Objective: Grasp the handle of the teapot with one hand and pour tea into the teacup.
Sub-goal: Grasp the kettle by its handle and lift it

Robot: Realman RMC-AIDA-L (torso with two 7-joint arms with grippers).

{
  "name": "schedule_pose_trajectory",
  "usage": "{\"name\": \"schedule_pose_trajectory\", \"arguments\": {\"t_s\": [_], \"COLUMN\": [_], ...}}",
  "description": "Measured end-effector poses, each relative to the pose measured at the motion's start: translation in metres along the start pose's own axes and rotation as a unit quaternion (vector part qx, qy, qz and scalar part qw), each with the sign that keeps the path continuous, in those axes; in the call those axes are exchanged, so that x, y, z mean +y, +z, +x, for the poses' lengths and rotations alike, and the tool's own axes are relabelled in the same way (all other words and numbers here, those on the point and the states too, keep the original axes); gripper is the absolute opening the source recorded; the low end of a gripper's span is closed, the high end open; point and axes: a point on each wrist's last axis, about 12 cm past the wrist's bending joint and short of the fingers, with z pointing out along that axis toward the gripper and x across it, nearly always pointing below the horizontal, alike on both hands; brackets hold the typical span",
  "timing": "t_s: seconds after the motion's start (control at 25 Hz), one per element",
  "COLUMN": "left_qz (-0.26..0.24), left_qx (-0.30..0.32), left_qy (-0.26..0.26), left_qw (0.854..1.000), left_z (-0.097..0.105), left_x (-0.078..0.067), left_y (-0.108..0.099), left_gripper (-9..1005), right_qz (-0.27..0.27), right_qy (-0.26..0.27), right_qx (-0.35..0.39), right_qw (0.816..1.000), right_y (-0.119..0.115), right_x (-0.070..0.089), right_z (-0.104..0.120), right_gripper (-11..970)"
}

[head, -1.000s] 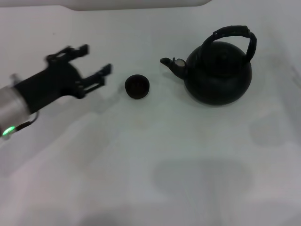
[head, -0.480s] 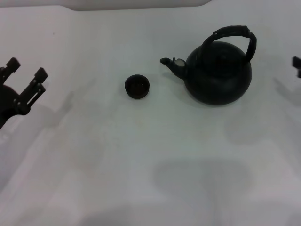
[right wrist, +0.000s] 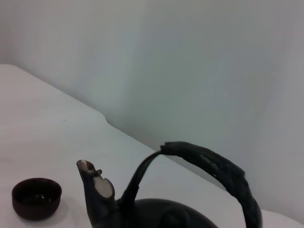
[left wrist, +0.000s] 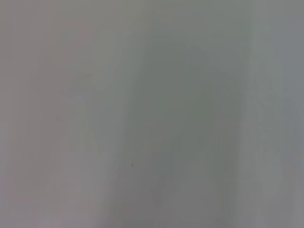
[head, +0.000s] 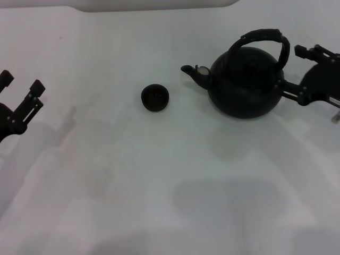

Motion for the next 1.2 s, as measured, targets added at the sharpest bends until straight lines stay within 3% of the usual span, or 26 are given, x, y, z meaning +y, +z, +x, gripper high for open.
{"name": "schedule_pose_trajectory", "arguments": {"t_s": [0.48,0.84,1.08,1.2], "left_qz": [0.001,0.002,0.003,0.003], "left_qx": [0.0,-0.004,-0.005,-0.005], "left_qy": [-0.005,-0.005,-0.004,-0.005], "left_qw": [1.0,1.0,1.0,1.0], "left_z": [0.001,0.0,0.0,0.0], "left_x": [-0.001,-0.002,-0.002,-0.002], "left_y": [-0.001,-0.003,-0.003,-0.004], "left_gripper": [744,743,742,744], "right_qz": [0.022,0.025,0.025,0.027], "right_qy": [0.001,0.001,0.002,0.009], "right_qx": [-0.007,0.002,0.003,0.0], "right_qw": [1.0,1.0,1.0,1.0], "right_y": [0.014,0.018,0.019,0.019], "right_x": [-0.012,-0.009,-0.008,-0.008], "right_z": [-0.008,-0.006,-0.005,-0.005], "right_gripper": [806,733,547,522]}}
